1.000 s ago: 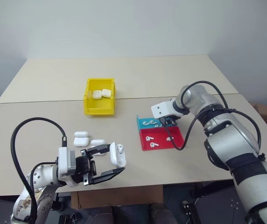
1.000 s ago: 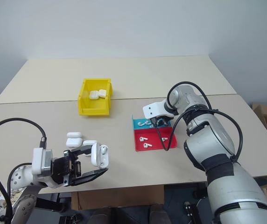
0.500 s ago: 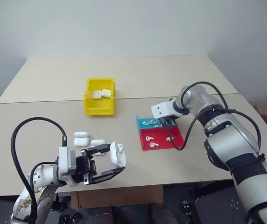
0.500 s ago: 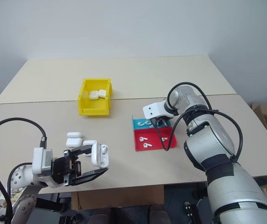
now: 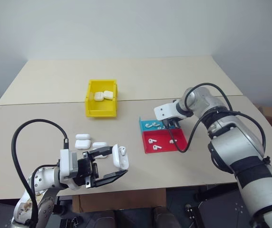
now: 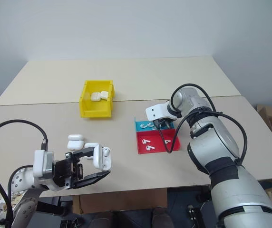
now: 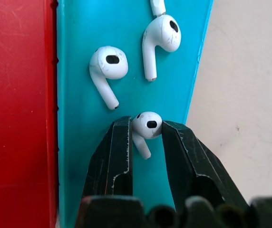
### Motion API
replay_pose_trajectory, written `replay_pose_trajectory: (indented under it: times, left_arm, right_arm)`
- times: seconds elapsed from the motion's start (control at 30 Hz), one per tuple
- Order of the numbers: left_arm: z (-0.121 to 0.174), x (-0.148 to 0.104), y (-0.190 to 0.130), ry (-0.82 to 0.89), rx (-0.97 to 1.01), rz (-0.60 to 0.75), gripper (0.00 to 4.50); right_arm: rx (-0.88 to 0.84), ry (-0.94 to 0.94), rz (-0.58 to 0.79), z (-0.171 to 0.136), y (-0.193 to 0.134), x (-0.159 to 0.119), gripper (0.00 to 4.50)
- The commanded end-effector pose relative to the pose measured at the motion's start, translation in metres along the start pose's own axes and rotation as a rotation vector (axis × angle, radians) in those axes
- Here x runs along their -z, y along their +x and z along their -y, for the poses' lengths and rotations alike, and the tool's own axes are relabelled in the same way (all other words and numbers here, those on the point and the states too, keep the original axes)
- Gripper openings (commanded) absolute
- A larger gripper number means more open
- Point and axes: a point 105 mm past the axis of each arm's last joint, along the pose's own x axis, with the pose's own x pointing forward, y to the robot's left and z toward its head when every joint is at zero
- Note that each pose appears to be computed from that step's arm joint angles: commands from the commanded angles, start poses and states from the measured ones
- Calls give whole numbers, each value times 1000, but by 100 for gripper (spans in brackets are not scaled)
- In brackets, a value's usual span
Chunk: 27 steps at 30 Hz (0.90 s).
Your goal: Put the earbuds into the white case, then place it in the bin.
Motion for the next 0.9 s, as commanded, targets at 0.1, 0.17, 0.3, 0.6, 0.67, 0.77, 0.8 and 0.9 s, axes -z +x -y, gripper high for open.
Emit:
replay_pose_trajectory:
  times: [0.1,0.17,0.3,0.6,0.67,0.77,0.8,0.9]
  left_arm:
    - [-1,-12,5,45,23,40,279]
    - [-3,-13,5,46,26,46,279]
    - [-9,-16,7,51,35,61,279]
    - [-25,-40,29,30,70,159,279]
    - [-29,-44,35,24,91,171,279]
    - [-34,-48,44,-3,115,180,279]
    - [-34,-49,47,-11,126,188,279]
    - [-32,-53,55,-29,150,215,279]
  right_arm:
    - [93,62,134,20,-33,-6,111]
    - [117,105,203,25,-45,-8,111]
    - [225,220,373,38,-82,-7,111]
    - [393,660,1106,12,-203,-33,111]
    - [374,693,1215,-12,-215,-41,111]
    - [394,651,1366,-46,-227,-53,111]
    - [398,631,1410,-56,-230,-57,111]
    - [390,620,1472,-76,-230,-70,111]
